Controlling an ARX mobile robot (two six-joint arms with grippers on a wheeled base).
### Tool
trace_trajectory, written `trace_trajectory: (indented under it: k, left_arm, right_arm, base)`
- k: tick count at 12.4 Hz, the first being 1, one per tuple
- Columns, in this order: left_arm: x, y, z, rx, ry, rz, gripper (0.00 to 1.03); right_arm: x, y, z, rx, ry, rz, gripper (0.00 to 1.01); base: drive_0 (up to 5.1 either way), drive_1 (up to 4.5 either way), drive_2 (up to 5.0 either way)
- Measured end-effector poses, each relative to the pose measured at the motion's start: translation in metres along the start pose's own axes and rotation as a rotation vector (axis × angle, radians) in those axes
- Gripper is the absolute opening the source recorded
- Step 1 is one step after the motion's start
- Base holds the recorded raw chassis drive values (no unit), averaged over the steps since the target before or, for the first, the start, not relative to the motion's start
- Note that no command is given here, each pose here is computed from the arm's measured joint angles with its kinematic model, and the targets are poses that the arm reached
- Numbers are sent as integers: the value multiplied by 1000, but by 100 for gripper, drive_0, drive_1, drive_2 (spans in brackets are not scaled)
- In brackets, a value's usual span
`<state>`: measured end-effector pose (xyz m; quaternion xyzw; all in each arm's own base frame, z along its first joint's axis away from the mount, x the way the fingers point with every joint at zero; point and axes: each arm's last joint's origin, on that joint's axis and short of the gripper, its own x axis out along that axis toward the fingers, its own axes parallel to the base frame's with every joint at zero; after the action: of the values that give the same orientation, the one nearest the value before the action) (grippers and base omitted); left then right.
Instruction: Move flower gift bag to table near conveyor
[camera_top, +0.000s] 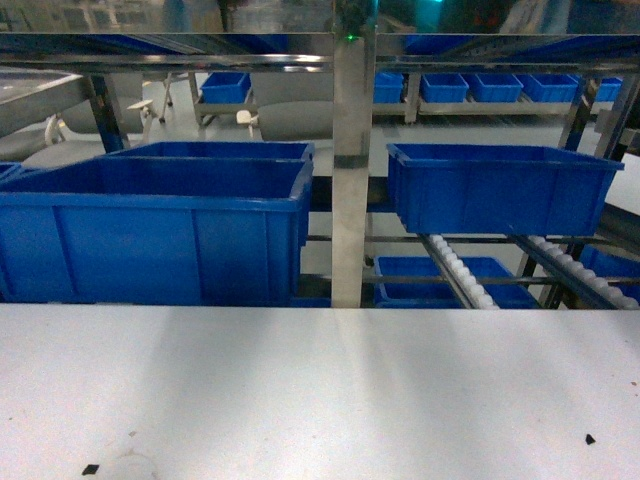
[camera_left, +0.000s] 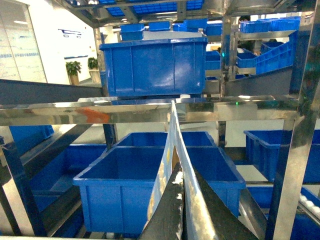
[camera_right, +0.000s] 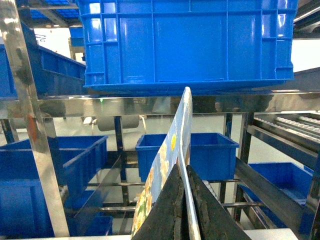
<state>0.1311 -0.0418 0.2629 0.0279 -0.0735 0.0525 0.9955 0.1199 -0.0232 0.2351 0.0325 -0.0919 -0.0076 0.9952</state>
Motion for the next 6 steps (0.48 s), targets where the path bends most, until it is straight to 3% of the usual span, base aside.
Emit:
trace_trajectory:
  k: [2,5,6]
  left_arm:
    - [0,0,0,0,0,0,2]
    - [0,0,0,0,0,0,2]
    - [0,0,0,0,0,0,2]
  right_arm:
    - [0,0,-1,8,10,18,2]
    - [11,6,-14,13,37,108,2]
    - [14,7,-16,10,42,118,2]
  base:
    - [0,0,0]
    - [0,0,0]
    - [0,0,0]
